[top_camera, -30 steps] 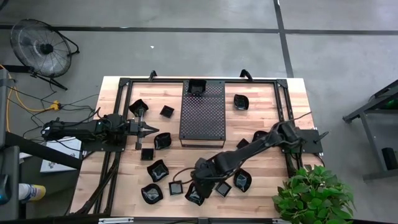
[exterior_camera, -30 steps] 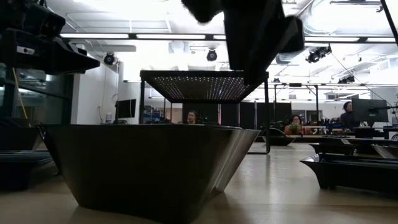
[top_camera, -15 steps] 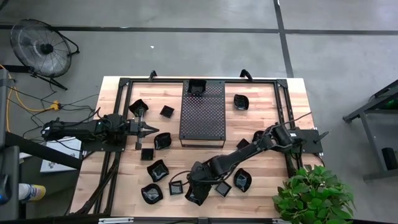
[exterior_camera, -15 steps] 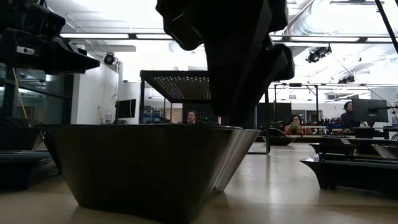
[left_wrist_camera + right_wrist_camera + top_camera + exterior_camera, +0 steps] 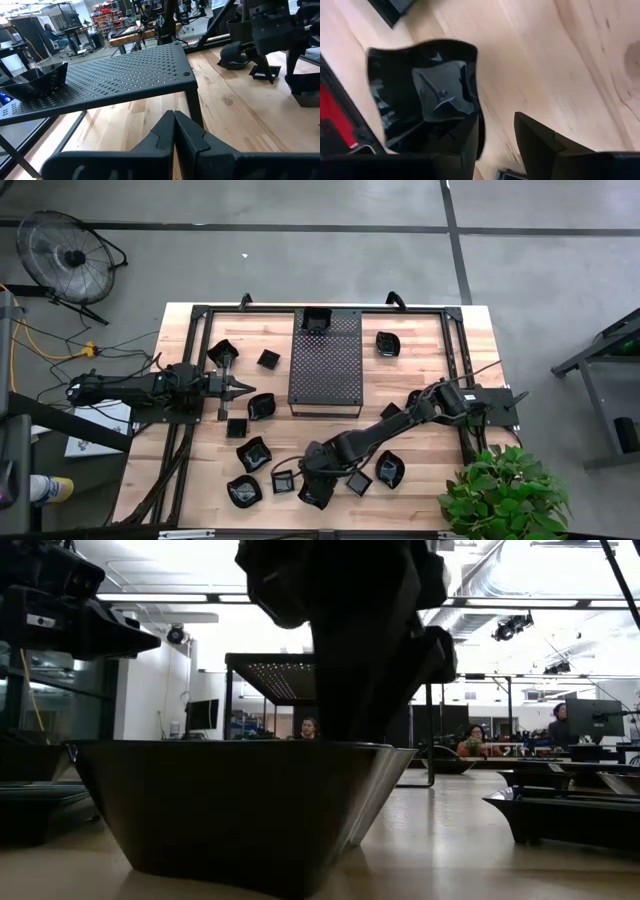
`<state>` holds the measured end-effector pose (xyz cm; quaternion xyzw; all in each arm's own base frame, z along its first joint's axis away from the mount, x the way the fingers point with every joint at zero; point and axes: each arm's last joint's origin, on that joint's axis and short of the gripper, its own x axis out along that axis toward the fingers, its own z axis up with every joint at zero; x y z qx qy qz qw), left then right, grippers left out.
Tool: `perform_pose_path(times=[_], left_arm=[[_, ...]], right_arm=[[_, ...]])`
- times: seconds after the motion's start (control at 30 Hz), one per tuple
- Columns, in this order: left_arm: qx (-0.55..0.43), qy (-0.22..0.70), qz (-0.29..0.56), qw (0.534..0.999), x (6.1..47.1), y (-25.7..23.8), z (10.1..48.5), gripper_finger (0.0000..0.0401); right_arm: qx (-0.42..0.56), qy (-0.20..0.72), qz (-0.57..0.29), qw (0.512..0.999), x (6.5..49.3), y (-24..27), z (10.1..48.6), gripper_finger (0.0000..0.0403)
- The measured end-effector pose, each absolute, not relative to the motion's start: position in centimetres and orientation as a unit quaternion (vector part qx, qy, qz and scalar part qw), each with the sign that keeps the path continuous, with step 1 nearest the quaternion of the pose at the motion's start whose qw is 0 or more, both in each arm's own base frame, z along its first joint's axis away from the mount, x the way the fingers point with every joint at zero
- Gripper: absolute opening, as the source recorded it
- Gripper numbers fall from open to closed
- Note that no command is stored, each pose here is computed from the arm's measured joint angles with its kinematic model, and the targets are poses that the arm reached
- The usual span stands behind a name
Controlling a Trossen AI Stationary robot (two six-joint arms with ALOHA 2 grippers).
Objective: Pick & Place Mini shaped plates
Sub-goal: Stack the black distorted square plate on top of the other black distorted square plate on the shelf
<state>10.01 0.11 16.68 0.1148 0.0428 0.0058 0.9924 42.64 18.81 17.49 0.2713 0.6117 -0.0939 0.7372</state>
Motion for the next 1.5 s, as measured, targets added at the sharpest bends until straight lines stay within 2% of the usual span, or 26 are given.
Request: perform_pose_path(times=[0.57,0.7,0.97,1.17,1.5], left_arm=[[0.115,0.043,0.006,0.992,10.0,0.1,16.7,0.0001],[0.115,0.043,0.006,0.992,10.0,0.1,16.7,0.0001],[0.115,0.043,0.006,0.992,10.0,0.1,16.7,0.0001],[0.115,0.043,0.006,0.992,10.0,0.1,16.7,0.0001],[0.115,0.043,0.006,0.992,10.0,0.1,16.7,0.0001]], right_arm=[[0.231,0.618,-0.046,0.750,43.0,19.2,16.5,0.0119],[0.221,0.619,-0.039,0.753,43.0,19.2,16.5,0.0093],[0.213,0.620,-0.027,0.755,43.0,19.2,16.5,0.0009],[0.202,0.615,-0.028,0.761,42.9,19.4,16.7,0.0003],[0.184,0.596,-0.042,0.781,41.4,19.9,20.0,0.0001]])
